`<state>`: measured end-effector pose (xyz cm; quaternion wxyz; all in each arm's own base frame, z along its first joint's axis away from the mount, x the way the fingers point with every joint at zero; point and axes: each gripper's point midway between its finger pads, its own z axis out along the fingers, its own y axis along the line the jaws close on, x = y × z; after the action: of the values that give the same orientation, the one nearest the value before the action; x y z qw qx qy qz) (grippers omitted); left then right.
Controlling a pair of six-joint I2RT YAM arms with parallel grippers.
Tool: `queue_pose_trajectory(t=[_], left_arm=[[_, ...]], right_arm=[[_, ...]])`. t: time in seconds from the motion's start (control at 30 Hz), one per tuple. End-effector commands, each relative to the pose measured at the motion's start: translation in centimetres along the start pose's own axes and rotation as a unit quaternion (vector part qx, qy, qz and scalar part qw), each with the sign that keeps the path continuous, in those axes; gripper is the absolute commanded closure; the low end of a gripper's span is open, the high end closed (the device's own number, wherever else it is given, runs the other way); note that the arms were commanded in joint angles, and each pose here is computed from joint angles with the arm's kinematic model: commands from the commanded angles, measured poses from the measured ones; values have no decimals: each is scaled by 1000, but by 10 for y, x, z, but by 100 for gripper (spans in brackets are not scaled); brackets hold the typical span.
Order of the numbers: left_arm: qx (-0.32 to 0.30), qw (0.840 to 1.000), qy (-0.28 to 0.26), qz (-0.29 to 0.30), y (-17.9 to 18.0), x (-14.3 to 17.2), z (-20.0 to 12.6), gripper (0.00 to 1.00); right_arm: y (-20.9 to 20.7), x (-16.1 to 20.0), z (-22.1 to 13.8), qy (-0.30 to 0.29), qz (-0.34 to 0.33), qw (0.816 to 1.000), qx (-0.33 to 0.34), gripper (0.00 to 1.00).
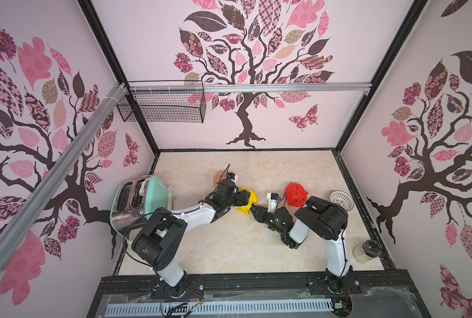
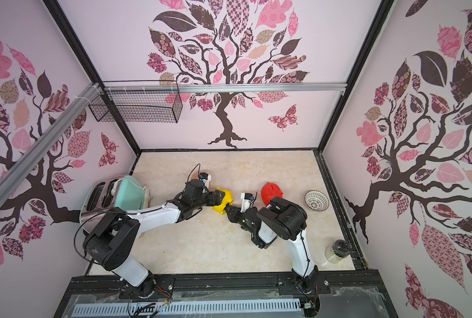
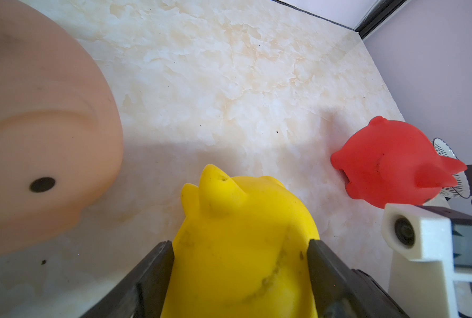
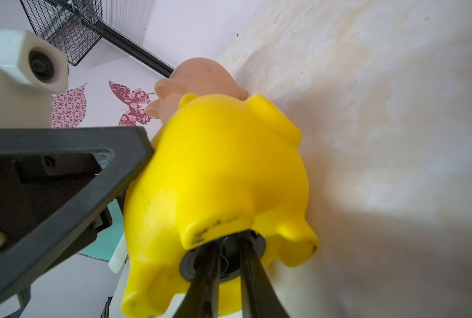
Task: Open piggy banks
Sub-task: Open the lid on the piggy bank.
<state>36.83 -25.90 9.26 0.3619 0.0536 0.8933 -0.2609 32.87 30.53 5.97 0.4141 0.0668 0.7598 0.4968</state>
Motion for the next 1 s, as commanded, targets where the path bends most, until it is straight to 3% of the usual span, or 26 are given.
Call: queue_pose_trajectory(t=[0.0,0.3,0.57,0.97], left_arm=[[-91,969,231,1,55,137,-9,20],[-93,969,231,0,56,137,-10,20],[-93,969,231,1,56,137,-9,20],[-94,968,232,1,56,137,-9,20]], right_arm=[[1,-2,9,-1,-2,1000,-6,84],[-3,0,11,7,-63,998,6,100],[-1,3,13,20,-163,986,4,100],[-4,8,15,39,-348,937,10,100]])
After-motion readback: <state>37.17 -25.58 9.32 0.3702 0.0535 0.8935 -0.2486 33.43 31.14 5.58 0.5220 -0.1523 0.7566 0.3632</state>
